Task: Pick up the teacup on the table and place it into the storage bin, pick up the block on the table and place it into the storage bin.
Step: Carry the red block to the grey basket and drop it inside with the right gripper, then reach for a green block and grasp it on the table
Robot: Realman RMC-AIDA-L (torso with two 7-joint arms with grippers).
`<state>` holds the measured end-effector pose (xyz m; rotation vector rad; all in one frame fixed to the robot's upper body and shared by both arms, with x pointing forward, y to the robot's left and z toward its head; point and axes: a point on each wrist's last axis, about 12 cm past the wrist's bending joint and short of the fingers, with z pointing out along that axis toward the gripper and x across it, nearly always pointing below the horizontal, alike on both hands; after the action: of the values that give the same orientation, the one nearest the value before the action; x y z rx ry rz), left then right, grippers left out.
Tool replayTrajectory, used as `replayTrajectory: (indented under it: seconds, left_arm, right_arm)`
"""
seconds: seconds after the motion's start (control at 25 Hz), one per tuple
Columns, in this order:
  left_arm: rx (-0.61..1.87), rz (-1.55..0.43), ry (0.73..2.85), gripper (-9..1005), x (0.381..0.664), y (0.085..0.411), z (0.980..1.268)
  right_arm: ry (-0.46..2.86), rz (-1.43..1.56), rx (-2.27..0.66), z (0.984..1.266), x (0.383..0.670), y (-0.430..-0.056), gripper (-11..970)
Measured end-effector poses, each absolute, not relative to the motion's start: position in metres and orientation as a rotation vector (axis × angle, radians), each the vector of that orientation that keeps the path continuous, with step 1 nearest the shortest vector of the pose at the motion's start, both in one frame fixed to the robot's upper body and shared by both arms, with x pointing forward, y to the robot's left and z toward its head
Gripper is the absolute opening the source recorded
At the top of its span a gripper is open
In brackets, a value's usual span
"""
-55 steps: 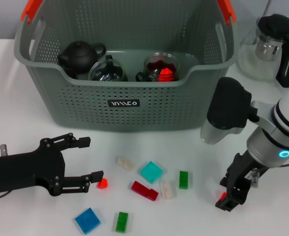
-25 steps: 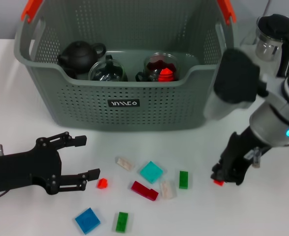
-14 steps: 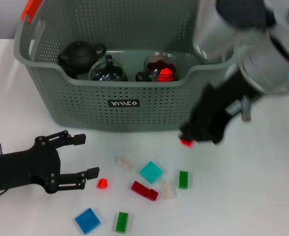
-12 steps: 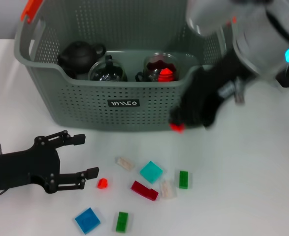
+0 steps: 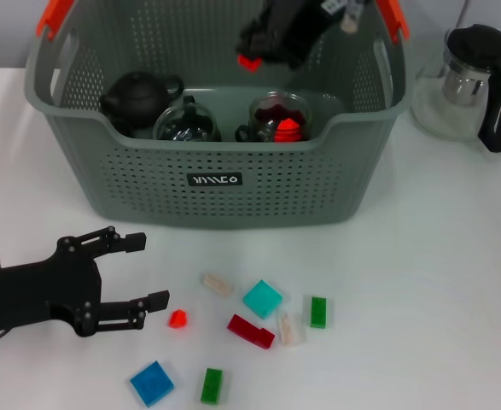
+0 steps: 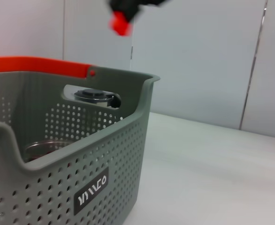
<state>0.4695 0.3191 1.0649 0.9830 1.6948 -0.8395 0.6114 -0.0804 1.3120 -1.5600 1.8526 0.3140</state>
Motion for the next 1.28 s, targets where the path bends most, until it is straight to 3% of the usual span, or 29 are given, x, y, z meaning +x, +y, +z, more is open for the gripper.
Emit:
replayTrajectory:
  seconds: [0.28,0.52,1.12,1.2,1.28]
  left_arm:
    - [0.988,-0.851,1.689,877,0.469,0.32,1.067]
    - [0.991,-0.849,1.69,878,0.469,0.321,1.067]
    - [0.986,-0.851,1.694,877,0.467,0.322,1.067]
    - [0.984,-0.851,1.695,877,0.467,0.322,1.066]
    - [0.982,-0.851,1.695,877,0.466,0.322,1.066]
  right_arm:
    - [1.925,0.275,-1.407,1.277,0.65,-0.082,148]
    - [1.965,0.278,-1.329,1.254,0.665,-0.086,167]
    - [1.968,0.267,-1.28,1.251,0.671,-0.087,213]
    - [1.965,0.265,-1.28,1.252,0.671,-0.088,430]
    - [1.958,0.263,-1.278,1.254,0.671,-0.088,512]
